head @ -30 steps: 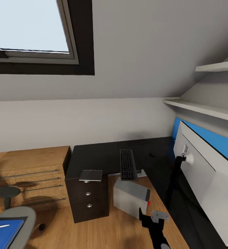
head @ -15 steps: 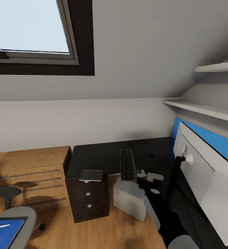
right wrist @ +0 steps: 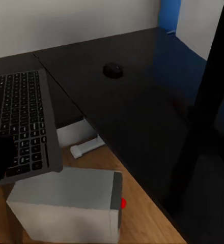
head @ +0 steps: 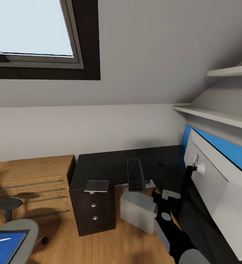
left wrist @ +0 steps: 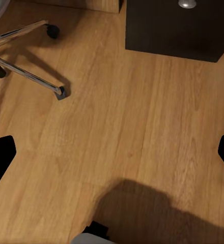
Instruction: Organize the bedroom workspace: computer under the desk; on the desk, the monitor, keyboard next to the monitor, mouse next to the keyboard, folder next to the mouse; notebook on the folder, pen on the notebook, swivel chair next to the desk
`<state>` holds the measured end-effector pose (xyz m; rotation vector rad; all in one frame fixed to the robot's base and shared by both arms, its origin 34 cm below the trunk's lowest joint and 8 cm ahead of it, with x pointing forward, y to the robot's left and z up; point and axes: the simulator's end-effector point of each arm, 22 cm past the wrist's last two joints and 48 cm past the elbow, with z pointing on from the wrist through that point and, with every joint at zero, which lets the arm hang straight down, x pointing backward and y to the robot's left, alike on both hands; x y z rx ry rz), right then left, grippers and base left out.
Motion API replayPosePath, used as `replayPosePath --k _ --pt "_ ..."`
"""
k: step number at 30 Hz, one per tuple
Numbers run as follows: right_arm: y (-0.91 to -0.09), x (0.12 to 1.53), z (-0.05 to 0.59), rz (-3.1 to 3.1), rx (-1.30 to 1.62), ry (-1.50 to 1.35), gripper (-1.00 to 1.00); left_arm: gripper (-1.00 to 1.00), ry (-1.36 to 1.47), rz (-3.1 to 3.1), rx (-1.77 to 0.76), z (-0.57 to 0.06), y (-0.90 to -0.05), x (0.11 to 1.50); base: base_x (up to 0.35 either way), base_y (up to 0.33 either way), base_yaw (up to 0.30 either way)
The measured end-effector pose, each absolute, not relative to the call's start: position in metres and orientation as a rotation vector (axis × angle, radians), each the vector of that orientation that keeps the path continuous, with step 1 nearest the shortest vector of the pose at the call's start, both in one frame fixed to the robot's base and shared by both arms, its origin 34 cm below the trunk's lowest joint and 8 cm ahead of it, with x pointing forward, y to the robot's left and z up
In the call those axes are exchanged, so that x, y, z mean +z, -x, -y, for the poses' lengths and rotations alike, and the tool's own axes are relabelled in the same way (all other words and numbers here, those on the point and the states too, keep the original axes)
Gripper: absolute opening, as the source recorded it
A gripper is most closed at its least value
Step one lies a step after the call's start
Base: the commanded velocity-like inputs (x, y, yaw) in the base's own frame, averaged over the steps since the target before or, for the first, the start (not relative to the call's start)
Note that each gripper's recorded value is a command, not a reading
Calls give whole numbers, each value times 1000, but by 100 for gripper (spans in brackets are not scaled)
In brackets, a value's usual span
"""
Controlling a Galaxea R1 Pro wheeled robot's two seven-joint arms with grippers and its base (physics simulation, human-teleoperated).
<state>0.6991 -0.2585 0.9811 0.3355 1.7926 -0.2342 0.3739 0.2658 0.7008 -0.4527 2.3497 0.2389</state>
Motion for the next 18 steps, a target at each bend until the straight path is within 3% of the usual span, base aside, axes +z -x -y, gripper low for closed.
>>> replayPosePath --k 18 --pt "-684 981 304 -1706 -369 -436 100 100 462 -2305 237 -268 -380 707 0 0 0"
